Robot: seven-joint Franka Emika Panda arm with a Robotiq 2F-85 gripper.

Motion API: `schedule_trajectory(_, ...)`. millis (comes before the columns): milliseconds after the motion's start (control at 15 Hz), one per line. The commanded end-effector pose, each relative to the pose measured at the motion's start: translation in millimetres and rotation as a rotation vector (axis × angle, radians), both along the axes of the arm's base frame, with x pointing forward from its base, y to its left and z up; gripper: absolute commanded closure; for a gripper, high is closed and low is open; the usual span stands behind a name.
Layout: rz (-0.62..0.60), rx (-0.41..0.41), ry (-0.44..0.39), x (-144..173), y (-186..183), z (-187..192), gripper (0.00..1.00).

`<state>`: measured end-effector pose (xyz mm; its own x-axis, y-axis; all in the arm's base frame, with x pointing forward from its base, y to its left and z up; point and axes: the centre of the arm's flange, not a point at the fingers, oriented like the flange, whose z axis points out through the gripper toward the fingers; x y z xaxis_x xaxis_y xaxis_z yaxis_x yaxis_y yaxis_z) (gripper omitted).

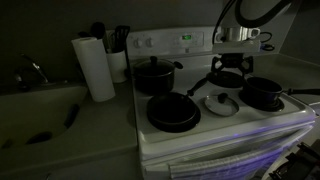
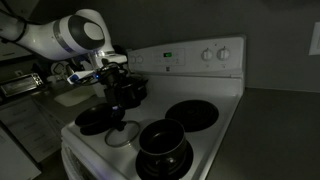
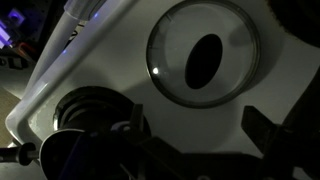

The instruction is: Remove the smaller pots lid and put it on the stove

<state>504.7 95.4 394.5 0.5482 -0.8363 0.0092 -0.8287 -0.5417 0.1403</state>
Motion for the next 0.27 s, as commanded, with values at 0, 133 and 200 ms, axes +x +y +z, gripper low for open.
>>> schedule_trajectory(0,0.032,0.001,0.010,-1.8,-1.1,13.6,0.00)
schedule_trajectory(133,0.038,0.000,0.012,-2.8,1.5,16.5,0.00)
schedule_trajectory(200,0.041,-0.001,0.014,-3.0,1.8,16.2,0.00)
